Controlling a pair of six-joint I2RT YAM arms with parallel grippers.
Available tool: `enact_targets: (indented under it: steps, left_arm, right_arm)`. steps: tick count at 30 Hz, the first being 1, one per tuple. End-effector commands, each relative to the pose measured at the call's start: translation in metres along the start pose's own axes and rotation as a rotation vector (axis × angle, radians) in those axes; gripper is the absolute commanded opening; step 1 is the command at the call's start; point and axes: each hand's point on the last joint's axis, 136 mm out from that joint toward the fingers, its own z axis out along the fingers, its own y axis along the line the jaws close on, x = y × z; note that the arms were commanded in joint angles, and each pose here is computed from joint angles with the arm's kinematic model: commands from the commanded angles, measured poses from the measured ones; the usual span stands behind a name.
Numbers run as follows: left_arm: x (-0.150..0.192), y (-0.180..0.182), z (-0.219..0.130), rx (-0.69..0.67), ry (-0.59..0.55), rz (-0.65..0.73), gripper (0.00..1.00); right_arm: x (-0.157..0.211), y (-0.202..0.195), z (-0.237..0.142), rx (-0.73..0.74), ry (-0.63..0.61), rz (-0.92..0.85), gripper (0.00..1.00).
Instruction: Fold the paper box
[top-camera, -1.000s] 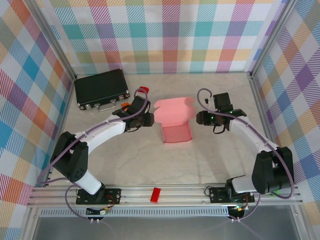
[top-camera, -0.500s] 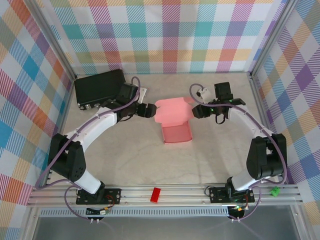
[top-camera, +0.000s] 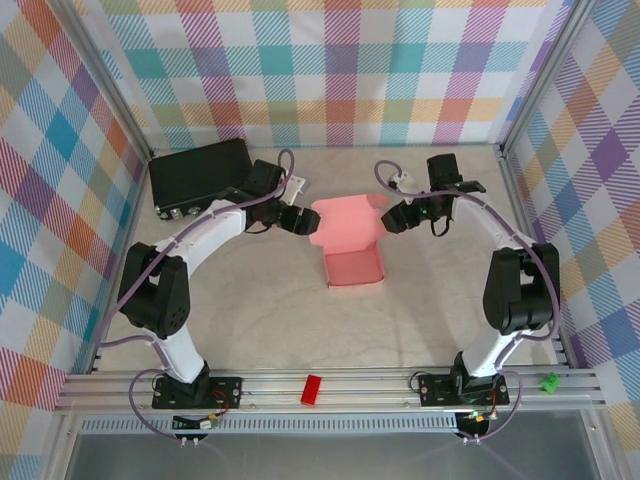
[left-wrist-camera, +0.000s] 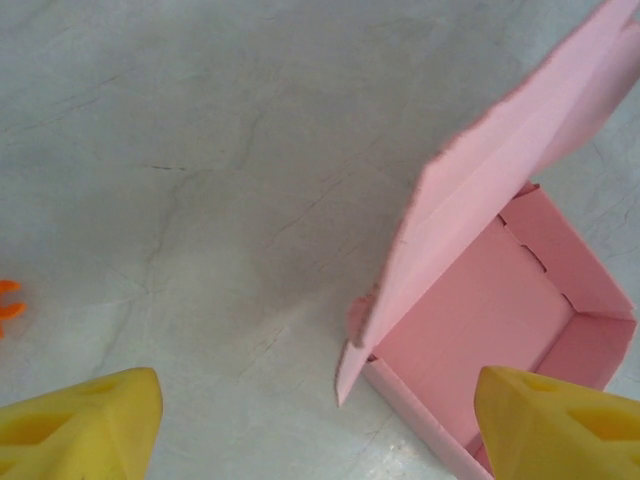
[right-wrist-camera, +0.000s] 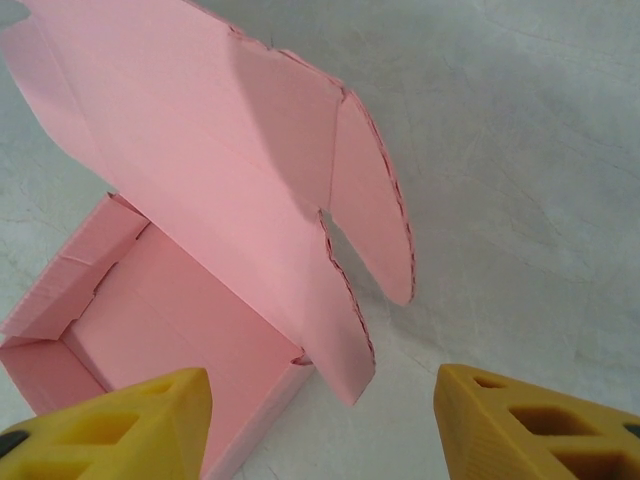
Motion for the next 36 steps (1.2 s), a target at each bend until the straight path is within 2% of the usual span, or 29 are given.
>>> enact_targets:
  steps: [1,18,36]
  left_arm:
    - [-0.012,-0.003,-0.002,0.047,-0.016,-0.002,0.80]
    - [-0.004,-0.008,0.025,0.133,0.048,-0.032,0.63]
    - [0.003,-0.019,0.029,0.194,0.102,-0.059,0.39]
  right_arm:
    - [-0.002,0.008,0.000,-0.074,0.008,-0.014,0.61]
    - [-0.002,-0.004,0.016,-0.093,0.034,0.017,0.58]
    - [-0.007,-0.001,0.016,-0.115,0.021,0.051,0.40]
